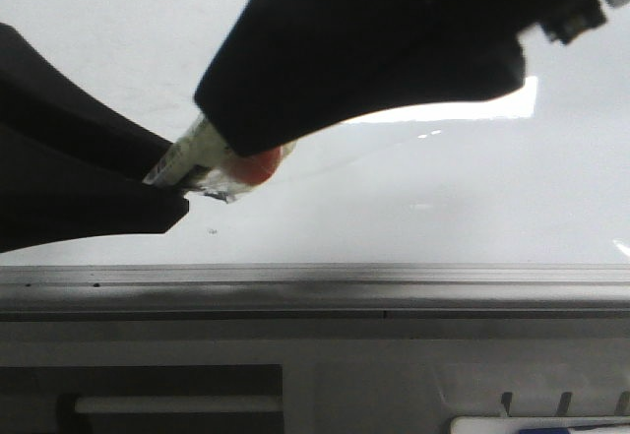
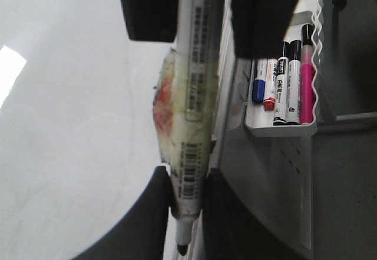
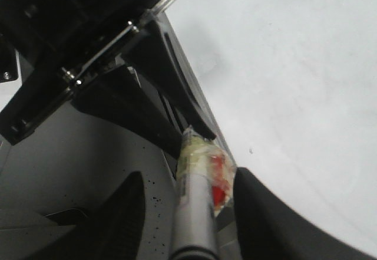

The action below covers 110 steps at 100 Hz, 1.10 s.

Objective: Write number 3 on whiteboard

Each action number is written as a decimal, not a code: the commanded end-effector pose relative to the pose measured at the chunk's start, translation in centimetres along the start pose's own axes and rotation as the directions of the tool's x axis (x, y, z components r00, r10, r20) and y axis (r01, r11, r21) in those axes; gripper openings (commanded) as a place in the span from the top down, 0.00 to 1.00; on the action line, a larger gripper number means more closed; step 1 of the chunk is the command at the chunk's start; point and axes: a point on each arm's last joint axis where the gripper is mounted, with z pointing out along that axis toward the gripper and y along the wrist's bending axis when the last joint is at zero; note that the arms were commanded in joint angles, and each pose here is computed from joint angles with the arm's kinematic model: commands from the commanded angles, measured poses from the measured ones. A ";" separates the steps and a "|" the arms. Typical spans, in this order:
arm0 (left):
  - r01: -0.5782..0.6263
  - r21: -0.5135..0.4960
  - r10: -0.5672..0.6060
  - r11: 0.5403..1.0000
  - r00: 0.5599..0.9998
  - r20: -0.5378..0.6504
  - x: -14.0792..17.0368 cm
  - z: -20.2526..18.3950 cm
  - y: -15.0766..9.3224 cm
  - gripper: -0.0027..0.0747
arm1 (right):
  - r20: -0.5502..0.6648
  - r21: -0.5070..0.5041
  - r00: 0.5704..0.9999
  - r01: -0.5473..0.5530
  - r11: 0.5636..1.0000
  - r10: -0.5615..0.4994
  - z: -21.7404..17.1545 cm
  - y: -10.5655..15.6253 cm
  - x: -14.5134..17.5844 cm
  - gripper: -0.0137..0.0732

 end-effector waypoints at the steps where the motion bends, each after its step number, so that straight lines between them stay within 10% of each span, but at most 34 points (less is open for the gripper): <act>1: 0.011 -0.015 -0.010 1.000 0.997 0.080 -1.3 -0.2 0.6 0.99 | 0.107 0.029 0.994 0.016 0.999 -0.018 -0.5 -0.4 -1.9 0.50; 34: 0.011 -0.015 -0.010 1.000 0.997 0.076 -1.3 -0.2 0.6 0.99 | 0.105 0.028 0.994 0.014 1.000 -0.017 -0.5 -0.4 -1.9 0.92; 55: 0.013 -0.017 -0.012 1.000 0.998 0.061 -1.2 -0.2 0.6 0.95 | 0.104 0.029 0.994 0.011 1.000 -0.014 -0.5 -0.4 -1.9 0.91; 80: 0.123 -0.035 -0.120 0.992 0.990 0.073 -1.3 -0.5 0.8 0.50 | 0.108 0.030 0.994 0.011 0.999 -0.014 -0.6 -0.4 -1.9 0.91; 110: 0.287 -0.121 -0.264 0.950 0.949 0.175 -2.1 -3.3 2.0 0.49 | 0.205 0.104 0.974 -0.121 0.987 0.098 -2.4 -2.3 -2.4 0.91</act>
